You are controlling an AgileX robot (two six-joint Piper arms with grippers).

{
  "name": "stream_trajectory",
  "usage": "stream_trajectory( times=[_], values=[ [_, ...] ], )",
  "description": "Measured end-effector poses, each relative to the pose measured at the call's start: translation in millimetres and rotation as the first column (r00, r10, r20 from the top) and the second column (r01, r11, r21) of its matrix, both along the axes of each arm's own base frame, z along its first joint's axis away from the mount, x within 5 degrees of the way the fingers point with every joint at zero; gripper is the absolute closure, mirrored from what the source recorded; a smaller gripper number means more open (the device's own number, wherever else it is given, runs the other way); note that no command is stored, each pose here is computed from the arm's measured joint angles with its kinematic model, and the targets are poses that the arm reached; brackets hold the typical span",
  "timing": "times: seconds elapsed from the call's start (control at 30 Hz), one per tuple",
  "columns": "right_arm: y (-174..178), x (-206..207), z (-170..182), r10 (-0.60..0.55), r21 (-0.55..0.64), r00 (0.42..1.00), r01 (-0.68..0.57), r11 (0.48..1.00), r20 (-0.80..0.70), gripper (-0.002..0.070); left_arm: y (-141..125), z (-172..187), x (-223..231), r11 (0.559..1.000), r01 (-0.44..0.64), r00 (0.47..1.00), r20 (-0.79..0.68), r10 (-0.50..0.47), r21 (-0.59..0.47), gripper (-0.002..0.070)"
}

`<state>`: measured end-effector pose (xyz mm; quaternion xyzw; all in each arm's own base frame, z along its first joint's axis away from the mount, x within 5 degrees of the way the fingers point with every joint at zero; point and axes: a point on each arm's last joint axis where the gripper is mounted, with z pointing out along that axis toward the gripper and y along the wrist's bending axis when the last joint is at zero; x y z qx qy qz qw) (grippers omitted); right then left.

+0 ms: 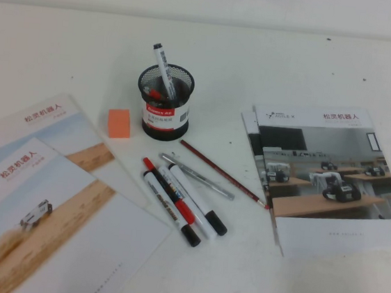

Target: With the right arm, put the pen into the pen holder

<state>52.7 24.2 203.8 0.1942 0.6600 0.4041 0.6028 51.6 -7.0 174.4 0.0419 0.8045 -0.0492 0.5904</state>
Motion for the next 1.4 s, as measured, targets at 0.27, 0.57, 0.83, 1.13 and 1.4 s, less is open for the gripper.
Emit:
stream_trajectory(
  times=[0.27, 0.57, 0.83, 1.13, 1.4],
  values=[
    [13.9, 10.1, 27.4, 0.143, -0.18, 0.987, -0.154, 0.972, -0.073, 0.0696, 0.0, 0.0, 0.0, 1.0, 0.0, 1.0, 0.0, 0.0, 0.0, 0.0676],
    [37.7, 89.9, 96.2, 0.375, -0.474, 0.798, -0.588, 0.656, -0.471, 0.0696, 0.0, 0.0, 0.0, 1.0, 0.0, 1.0, 0.0, 0.0, 0.0, 0.0676],
    [59.3, 180.0, 102.6, 0.285, -0.481, 0.576, -0.808, 0.34, -0.766, 0.0696, 0.0, 0.0, 0.0, 1.0, 0.0, 1.0, 0.0, 0.0, 0.0, 0.0676],
    [144.8, 272.3, 80.1, 0.16, -0.43, 0.421, -0.902, -0.025, -0.893, 0.0696, 0.0, 0.0, 0.0, 1.0, 0.0, 1.0, 0.0, 0.0, 0.0, 0.0676],
    [218.5, 317.5, 63.6, 0.2, -0.507, 0.477, -0.85, -0.145, -0.856, 0.0696, 0.0, 0.0, 0.0, 1.0, 0.0, 1.0, 0.0, 0.0, 0.0, 0.0676]
  ],
)
